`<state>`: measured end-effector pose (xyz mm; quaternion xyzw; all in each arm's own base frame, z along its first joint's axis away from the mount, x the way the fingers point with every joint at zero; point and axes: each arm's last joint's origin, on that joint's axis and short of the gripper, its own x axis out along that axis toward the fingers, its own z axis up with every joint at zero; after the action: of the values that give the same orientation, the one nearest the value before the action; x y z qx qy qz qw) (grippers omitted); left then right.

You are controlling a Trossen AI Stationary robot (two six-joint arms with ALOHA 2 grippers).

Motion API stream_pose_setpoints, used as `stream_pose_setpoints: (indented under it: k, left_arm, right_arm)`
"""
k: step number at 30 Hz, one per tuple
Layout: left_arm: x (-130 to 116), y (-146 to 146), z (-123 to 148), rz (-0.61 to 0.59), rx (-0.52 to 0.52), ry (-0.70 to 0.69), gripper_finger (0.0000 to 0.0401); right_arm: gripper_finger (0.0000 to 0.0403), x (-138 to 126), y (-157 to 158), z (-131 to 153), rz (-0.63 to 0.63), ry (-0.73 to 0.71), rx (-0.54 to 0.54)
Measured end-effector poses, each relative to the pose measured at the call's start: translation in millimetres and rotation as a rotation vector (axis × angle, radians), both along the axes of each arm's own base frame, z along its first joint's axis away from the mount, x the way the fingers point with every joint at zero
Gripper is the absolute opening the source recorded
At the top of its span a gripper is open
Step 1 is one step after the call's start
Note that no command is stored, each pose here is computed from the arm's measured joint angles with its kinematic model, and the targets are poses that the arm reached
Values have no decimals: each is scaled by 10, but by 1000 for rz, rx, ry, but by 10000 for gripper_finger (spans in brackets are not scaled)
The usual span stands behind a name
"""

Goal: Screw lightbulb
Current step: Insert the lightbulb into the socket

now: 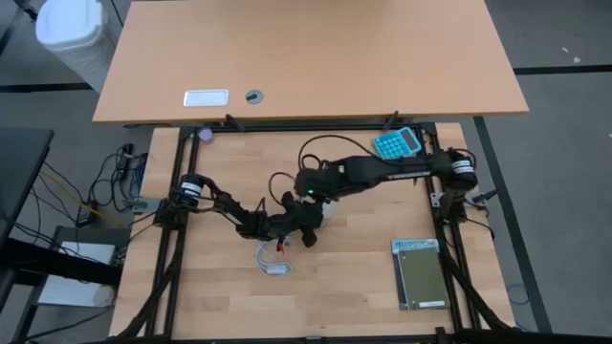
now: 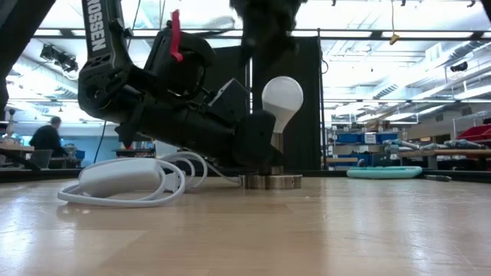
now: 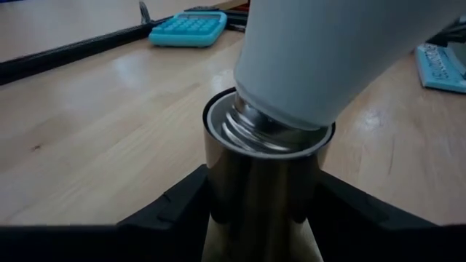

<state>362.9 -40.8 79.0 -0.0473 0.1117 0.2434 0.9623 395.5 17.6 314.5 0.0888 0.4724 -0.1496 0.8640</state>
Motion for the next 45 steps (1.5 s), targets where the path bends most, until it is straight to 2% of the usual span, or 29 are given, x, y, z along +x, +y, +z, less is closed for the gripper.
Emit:
stream_pose_setpoints:
  k: [6,10,14,17,24,27,32,35,39,45]
  left_arm:
    - [0,0,0,0,-2,0,206]
    - [0,0,-1,0,-2,0,206]
    - [0,0,-2,0,-1,1,206]
    - [-1,0,-3,0,0,3,206]
    - [-2,-1,-5,-2,3,7,206]
    - [-1,-2,-7,-11,-1,9,206]
    - [-1,-12,-9,-25,-11,7,206]
    - [-1,-12,-6,-27,-13,3,206]
    - [-2,-18,-4,-28,-27,-7,206]
    - [-3,-34,-2,-29,-43,-17,206]
  right_arm:
    - [277,-403,143,433,-77,-56,-181]
    - [276,-720,241,471,-162,-21,-241]
    - [277,-967,349,242,-227,-15,-255]
    - [277,-1108,441,-31,-255,-85,-266]
    - [272,-1351,489,-752,-234,-265,-211]
    - [273,-1456,457,-970,-205,-318,-192]
    - [270,-1549,435,-1185,-60,-447,-161]
    - [268,-1561,362,-1280,-47,-517,-160]
    - [268,-1547,281,-1398,-27,-516,-199]
    - [267,-1394,263,-1494,72,-534,-331]
